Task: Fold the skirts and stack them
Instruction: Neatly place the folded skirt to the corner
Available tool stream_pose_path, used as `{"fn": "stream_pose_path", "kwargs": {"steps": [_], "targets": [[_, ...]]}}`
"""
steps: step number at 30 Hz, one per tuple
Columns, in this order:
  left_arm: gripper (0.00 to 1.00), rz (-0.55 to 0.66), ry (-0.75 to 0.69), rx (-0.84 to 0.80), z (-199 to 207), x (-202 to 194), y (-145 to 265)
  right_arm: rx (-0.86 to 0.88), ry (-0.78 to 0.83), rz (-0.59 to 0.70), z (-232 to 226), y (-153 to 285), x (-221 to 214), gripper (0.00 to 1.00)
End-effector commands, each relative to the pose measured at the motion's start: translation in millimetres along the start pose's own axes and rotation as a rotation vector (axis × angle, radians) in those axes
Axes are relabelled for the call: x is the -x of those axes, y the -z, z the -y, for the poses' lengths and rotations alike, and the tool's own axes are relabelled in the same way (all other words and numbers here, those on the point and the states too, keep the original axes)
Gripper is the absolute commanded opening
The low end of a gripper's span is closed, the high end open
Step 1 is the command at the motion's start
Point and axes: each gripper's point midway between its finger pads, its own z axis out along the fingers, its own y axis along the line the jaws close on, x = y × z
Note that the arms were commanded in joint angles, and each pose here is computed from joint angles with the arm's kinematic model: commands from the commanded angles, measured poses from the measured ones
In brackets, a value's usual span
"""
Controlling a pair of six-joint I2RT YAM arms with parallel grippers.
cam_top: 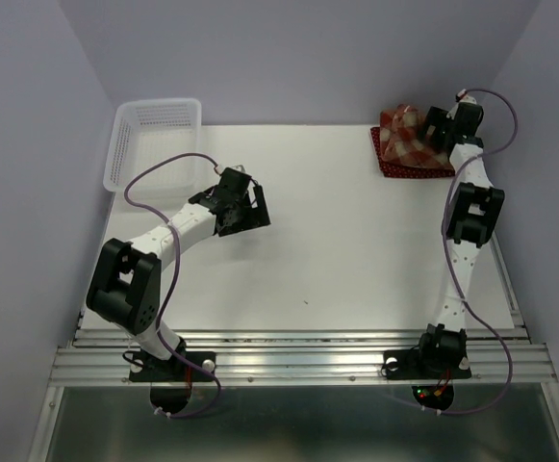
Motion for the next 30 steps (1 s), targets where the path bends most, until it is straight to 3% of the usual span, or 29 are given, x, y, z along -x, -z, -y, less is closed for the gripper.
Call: {"fn": "stream_pose_path", "kwargs": {"steps": [1,6,10,13,17,19,21,26,27,28,30], "targets": [[0.99,0.029,-0.014,-0.007,0.7,8.5,11.4,-0.115,-0.137,0.073,48.3,-1.5,18.1,1.00],[0.99,0.046,-0.028,-0.014,1.3,11.8,16.7,0.149,-0.104,0.105,2.1,25.5,52.0,1.00],[0.99,0.076,-0.037,-0.035,4.6,17.8,21.9,0.231,-0.066,0.148,-32.6,64.8,87.7,1.00],[0.99,0.119,-0.036,-0.058,7.5,24.6,31.1,0.209,0.006,0.216,-60.8,105.6,126.2,1.00],[0.99,0.203,-0.026,-0.059,2.5,33.8,49.6,-0.011,0.029,0.301,-64.1,151.1,155.0,1.00],[0.99,0.245,-0.022,-0.050,-2.3,39.3,58.2,-0.089,-0.036,0.332,-53.1,172.6,164.6,1.00],[0.99,0.314,-0.009,-0.035,-12.0,45.0,73.1,-0.150,-0.093,0.355,-44.7,206.0,167.7,1.00],[0.99,0.469,0.082,-0.020,-36.2,63.6,105.1,-0.097,-0.221,0.341,-58.5,272.4,138.1,1.00],[0.99,0.509,0.108,-0.016,-43.9,69.8,114.4,-0.062,-0.238,0.376,-65.3,302.7,143.2,1.00],[0.99,0.541,0.125,-0.020,-46.3,76.1,119.9,-0.061,-0.254,0.320,-62.6,299.5,109.9,1.00],[0.99,0.600,0.171,-0.006,-58.1,84.0,132.1,0.003,-0.259,0.352,-71.9,335.2,99.5,1.00]]}}
